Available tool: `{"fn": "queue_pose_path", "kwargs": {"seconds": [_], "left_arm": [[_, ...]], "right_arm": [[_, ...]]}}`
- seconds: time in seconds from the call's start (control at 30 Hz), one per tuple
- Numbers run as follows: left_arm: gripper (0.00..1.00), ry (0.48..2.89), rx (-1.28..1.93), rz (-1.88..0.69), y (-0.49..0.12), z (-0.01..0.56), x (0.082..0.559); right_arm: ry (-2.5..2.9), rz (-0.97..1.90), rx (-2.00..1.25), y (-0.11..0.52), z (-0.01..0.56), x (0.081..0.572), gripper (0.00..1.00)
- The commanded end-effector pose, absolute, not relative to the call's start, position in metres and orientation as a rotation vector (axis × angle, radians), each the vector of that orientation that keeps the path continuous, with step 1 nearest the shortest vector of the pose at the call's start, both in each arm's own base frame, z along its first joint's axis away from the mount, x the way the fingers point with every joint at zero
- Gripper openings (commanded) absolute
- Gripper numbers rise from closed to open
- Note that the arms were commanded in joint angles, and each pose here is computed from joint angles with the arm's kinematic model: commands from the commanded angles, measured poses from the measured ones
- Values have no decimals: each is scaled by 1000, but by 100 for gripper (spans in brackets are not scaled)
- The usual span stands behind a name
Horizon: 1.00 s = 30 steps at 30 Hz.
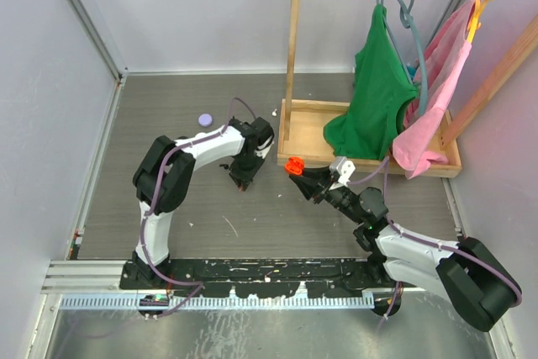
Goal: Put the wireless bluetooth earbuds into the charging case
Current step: Move the earbud to the center of the board, then pick up the earbud from the center of the board.
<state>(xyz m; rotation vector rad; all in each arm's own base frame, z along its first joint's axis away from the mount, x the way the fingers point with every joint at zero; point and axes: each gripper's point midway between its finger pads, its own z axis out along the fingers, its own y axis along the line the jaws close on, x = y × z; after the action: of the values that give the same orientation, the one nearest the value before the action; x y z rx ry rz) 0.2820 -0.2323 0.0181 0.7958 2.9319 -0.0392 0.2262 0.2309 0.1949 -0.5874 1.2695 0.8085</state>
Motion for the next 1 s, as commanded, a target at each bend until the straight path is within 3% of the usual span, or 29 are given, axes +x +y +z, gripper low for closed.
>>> {"fn": "queue_pose_path", "kwargs": {"seconds": [0.0, 0.3, 0.57, 0.97], "left_arm": [[24, 2949, 729, -52, -233, 17, 275], [32, 2875, 696, -63, -242, 27, 293], [33, 2881, 709, -40, -241, 23, 295], [18, 2863, 702, -46, -241, 28, 295]], "right_arm": [[1190, 819, -575, 232, 218, 225, 3], [1196, 818, -578, 233, 216, 225, 3], [1197, 823, -581, 234, 216, 225, 3], [1189, 836, -598, 237, 217, 223, 3]]}}
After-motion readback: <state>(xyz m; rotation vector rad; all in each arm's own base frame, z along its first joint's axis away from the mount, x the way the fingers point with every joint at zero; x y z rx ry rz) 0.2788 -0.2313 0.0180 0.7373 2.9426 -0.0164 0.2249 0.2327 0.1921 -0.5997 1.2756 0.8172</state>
